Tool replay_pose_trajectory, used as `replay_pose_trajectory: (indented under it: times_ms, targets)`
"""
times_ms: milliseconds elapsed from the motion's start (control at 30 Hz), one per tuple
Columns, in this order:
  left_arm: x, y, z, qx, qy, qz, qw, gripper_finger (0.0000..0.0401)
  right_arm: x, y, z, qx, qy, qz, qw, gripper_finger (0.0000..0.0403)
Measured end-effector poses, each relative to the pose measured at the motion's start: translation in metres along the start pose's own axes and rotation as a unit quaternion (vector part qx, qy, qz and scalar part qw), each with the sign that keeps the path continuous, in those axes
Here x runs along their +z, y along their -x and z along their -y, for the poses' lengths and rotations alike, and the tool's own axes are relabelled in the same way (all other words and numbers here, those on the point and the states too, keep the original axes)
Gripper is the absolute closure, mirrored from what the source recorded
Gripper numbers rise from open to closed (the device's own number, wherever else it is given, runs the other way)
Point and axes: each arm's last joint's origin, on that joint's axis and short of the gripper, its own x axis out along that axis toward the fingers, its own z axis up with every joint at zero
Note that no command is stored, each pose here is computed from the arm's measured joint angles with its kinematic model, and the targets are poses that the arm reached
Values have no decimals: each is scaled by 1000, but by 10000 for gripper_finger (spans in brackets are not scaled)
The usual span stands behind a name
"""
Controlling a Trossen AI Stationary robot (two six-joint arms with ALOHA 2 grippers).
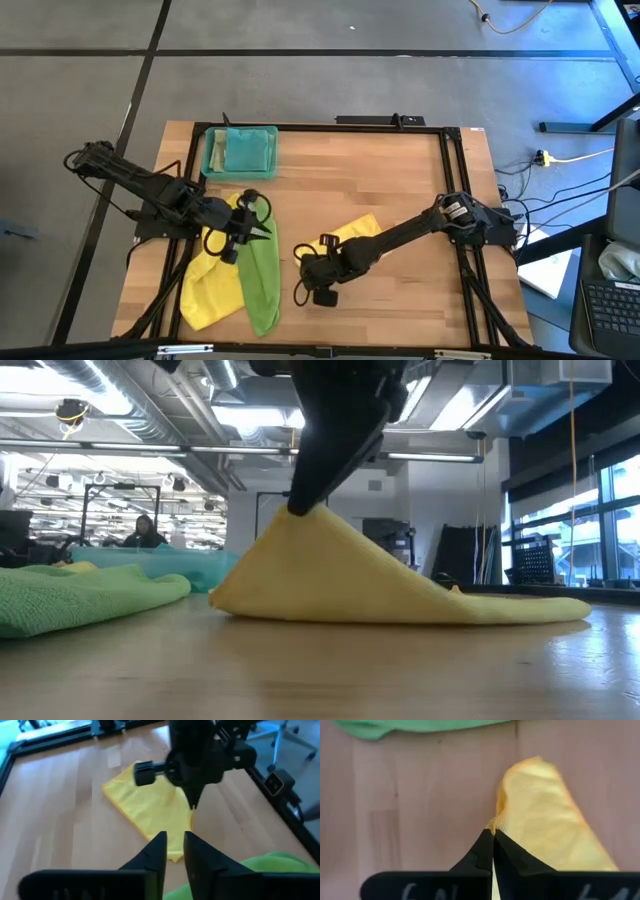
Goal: Fold microfiber towels
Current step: Fold the right yellow microfiber cloth
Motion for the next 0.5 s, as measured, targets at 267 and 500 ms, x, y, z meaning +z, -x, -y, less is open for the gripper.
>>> replay_pose_trajectory:
  times_ms: [267, 500]
  targets:
    - [-19, -35, 11, -54, -25, -13, 998, 265, 7, -2, 17, -9, -50, -2, 999, 399]
    - [-38, -72, 20, -62, 3, 5, 998, 230, 11, 13, 23, -34, -88, 24, 995, 399]
